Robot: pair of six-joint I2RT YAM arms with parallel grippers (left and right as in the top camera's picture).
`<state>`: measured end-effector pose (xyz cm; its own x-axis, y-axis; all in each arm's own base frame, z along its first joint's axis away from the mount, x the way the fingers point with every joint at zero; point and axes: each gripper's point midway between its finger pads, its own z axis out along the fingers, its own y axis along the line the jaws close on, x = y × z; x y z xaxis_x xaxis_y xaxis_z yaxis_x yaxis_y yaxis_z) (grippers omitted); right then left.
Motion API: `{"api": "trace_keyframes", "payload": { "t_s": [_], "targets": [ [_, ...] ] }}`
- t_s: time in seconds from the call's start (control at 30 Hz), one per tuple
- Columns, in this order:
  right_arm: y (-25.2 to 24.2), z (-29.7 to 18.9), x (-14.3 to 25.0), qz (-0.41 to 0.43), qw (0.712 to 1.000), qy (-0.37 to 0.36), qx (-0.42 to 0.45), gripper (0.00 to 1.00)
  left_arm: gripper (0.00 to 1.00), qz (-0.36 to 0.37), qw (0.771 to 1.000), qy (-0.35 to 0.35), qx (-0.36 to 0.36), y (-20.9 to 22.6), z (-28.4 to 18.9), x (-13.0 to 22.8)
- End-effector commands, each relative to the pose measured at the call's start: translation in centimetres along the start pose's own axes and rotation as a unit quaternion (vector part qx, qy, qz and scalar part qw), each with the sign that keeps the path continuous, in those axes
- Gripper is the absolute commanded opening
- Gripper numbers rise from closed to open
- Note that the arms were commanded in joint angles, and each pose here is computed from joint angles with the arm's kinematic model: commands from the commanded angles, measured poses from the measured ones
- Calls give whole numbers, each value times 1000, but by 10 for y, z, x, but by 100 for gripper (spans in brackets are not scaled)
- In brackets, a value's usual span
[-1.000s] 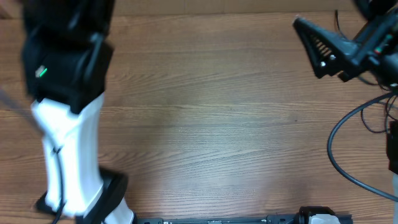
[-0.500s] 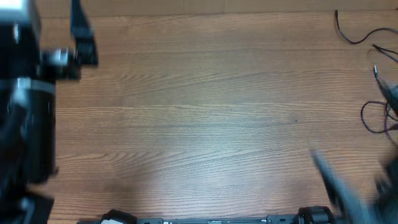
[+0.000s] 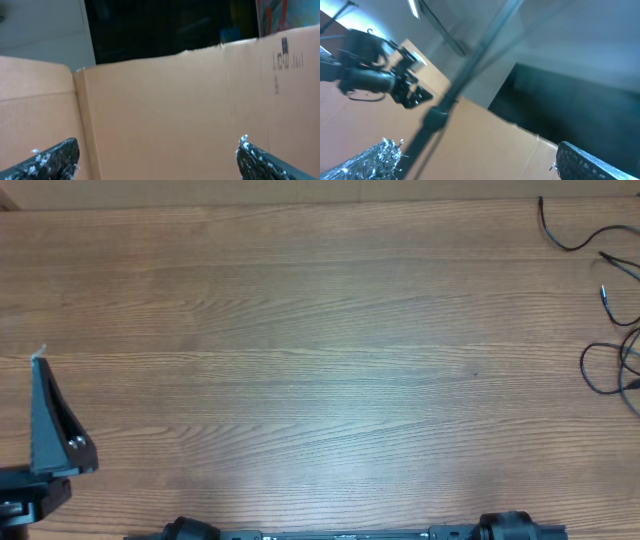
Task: Untangle cables
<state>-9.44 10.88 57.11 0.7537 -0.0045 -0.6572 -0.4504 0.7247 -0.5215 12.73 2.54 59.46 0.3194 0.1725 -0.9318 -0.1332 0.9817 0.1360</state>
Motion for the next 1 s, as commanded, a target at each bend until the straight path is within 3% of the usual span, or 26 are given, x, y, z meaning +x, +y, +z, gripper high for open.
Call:
{"api": "trace_keyframes", "payload": {
  "t_s": [0.0,0.2,0.33,0.47,0.57,0.73,0.9,0.97],
  "targets": [
    [22,-24,-7,-22,999,-23,4,100,100,20,999,35,8,-7,4,20],
    [34,-39,-11,-59,997,-35,46,100,100,20,999,36,8,-7,5,21],
    [0,-42,-29,-94,979,-65,169,100,100,15,999,29,7,-6,5,17],
    [-37,-45,-26,3,963,-120,242,100,100,18,999,37,9,-7,5,21],
    [-59,-32,25,58,962,-87,251,100,100,21,999,43,11,-8,5,24],
    [-80,-13,156,119,957,22,264,100,100,19,999,38,9,-8,5,22],
    [-79,-18,279,166,940,112,275,100,100,15,1000,24,5,-6,5,15],
    [-75,-23,308,178,935,135,276,100,100,19,1000,19,3,-5,5,12]
  ]
}}
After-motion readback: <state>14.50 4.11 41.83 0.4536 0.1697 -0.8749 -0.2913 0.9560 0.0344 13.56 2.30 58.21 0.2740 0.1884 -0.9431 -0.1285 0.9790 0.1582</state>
